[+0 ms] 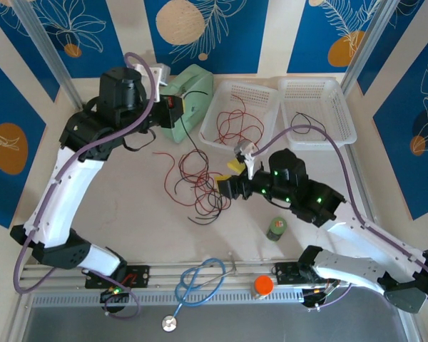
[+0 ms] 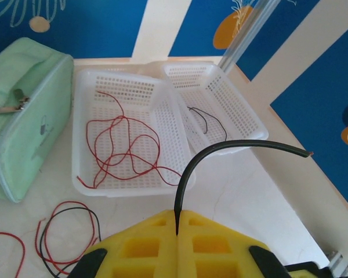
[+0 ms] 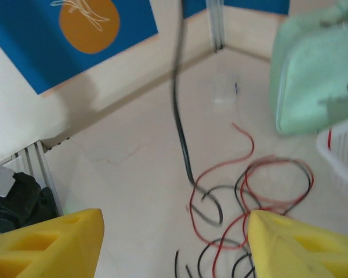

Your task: Untangle the cables

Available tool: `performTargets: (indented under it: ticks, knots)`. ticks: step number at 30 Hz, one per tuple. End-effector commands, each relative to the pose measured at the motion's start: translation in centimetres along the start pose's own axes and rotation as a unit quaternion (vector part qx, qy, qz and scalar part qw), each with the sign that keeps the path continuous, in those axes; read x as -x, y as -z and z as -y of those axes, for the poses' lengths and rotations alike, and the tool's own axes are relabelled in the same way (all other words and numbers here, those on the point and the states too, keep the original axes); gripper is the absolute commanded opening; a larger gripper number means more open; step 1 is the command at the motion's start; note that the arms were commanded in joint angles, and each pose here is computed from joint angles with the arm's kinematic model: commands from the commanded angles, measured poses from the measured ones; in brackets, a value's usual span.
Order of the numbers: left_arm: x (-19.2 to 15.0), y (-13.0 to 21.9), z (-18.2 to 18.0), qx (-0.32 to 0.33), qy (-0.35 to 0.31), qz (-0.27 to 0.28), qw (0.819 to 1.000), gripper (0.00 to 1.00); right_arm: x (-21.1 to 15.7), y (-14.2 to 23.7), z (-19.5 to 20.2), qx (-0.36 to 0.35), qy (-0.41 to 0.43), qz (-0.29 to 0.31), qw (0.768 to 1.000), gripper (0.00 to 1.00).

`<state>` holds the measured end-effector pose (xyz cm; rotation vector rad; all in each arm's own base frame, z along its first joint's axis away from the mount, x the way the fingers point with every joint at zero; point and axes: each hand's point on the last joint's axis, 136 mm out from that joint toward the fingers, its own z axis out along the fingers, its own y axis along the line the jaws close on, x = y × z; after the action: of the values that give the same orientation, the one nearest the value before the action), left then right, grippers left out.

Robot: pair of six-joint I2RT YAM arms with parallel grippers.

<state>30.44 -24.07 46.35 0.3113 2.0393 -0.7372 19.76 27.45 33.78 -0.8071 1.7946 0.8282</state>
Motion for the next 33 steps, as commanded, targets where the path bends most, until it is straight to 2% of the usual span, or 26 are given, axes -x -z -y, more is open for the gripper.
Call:
performTargets:
  ticks: [1, 6, 11, 17, 20, 26, 33]
  knots:
    - [0.6, 0.3, 2.1, -0.034, -0.008, 0.011, 0.999, 0.0, 2.9, -0.7, -1.6, 0.038, 0.078, 0.01, 0.996, 0.67]
    - [-0.3, -0.6, 4.0, -0.057, -0.012, 0.001, 0.998, 0.0, 6.2, -3.9, -1.9, 0.049, 0.088, 0.019, 0.995, 0.68]
    - [-0.8, -0.9, 5.1, -0.066, -0.016, -0.003, 0.998, 0.0, 7.9, -6.3, 0.3, -0.003, 0.064, 0.033, 0.997, 0.64]
    - [-1.1, -1.0, 5.2, -0.064, -0.02, -0.005, 0.998, 0.0, 8.5, -5.2, 1.1, -0.034, 0.048, 0.056, 0.997, 0.47]
    - [-1.1, -1.2, 5.1, -0.06, -0.021, -0.006, 0.998, 0.0, 8.6, -4.3, 1.0, -0.038, 0.045, 0.065, 0.996, 0.36]
    - [-1.3, -1.6, 5.2, -0.064, -0.017, -0.005, 0.998, 0.0, 8.7, -3.7, 1.3, -0.048, 0.04, 0.06, 0.996, 0.01]
    - [-1.1, -1.1, 5.0, -0.059, -0.019, 0.002, 0.998, 0.0, 9.3, -3.0, 1.6, -0.056, 0.031, 0.07, 0.996, 0.0]
